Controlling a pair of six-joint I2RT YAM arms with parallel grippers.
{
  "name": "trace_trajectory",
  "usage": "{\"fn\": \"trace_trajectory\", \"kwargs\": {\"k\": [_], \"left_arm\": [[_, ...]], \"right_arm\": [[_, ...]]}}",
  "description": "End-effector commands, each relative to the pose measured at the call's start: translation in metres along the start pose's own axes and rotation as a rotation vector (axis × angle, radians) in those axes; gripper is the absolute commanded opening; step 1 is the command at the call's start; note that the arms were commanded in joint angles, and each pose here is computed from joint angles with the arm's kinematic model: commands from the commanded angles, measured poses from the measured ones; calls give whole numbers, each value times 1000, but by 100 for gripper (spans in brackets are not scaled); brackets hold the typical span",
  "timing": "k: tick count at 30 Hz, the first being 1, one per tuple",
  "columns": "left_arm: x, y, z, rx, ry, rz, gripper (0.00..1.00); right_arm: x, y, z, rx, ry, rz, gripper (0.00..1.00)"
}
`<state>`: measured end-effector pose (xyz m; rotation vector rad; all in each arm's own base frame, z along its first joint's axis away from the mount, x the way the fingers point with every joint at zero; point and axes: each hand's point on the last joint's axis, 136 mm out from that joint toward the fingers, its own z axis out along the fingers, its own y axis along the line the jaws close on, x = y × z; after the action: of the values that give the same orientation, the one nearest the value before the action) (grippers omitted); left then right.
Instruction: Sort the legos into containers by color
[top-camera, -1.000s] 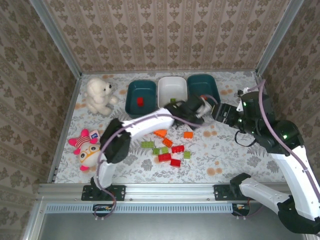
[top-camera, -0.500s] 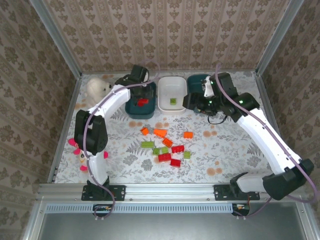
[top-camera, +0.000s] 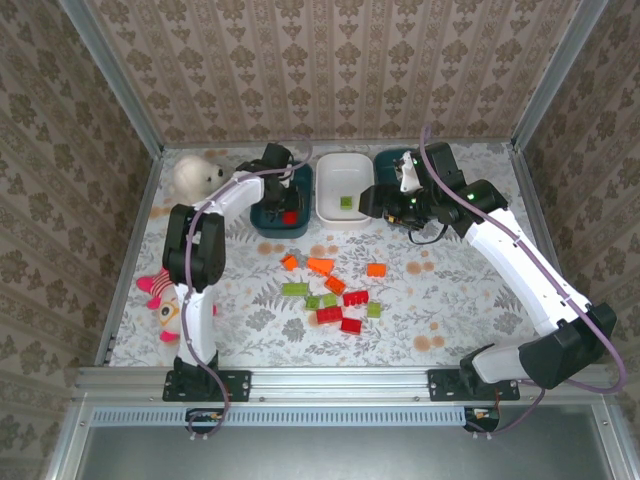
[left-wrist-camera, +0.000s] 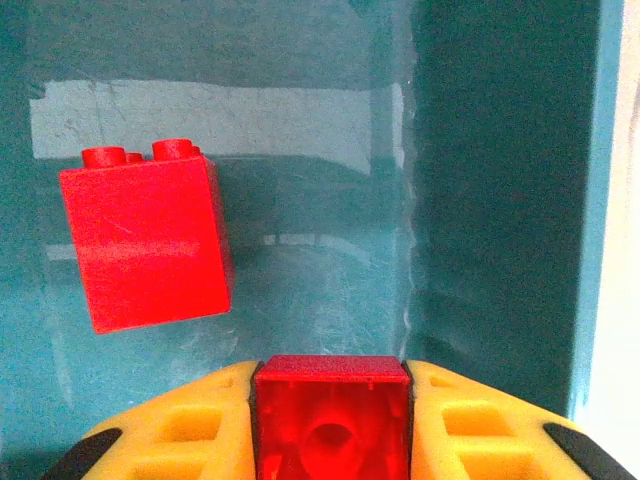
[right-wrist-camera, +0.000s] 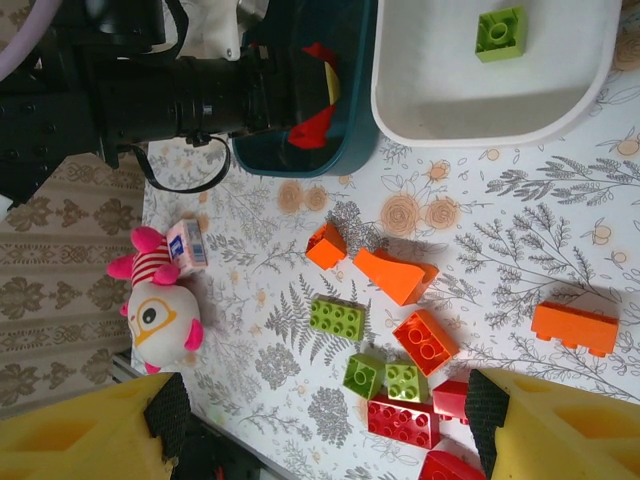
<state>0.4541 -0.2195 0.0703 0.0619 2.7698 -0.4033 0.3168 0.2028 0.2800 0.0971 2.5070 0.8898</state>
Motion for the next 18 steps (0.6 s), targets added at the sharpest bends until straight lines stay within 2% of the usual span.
{"fn": "trace_trajectory", "kwargs": {"k": [1, 11, 18], "left_arm": [[7, -4, 8, 33, 27, -35, 23], [13, -9, 18, 66, 64, -50, 43], [5, -15, -4, 76, 28, -36, 55]], "right_arm": [[-1, 5, -3, -24, -4, 1, 76], [12, -10, 4, 22, 43, 21, 76], [21, -18, 10, 62, 76, -11, 76]]}}
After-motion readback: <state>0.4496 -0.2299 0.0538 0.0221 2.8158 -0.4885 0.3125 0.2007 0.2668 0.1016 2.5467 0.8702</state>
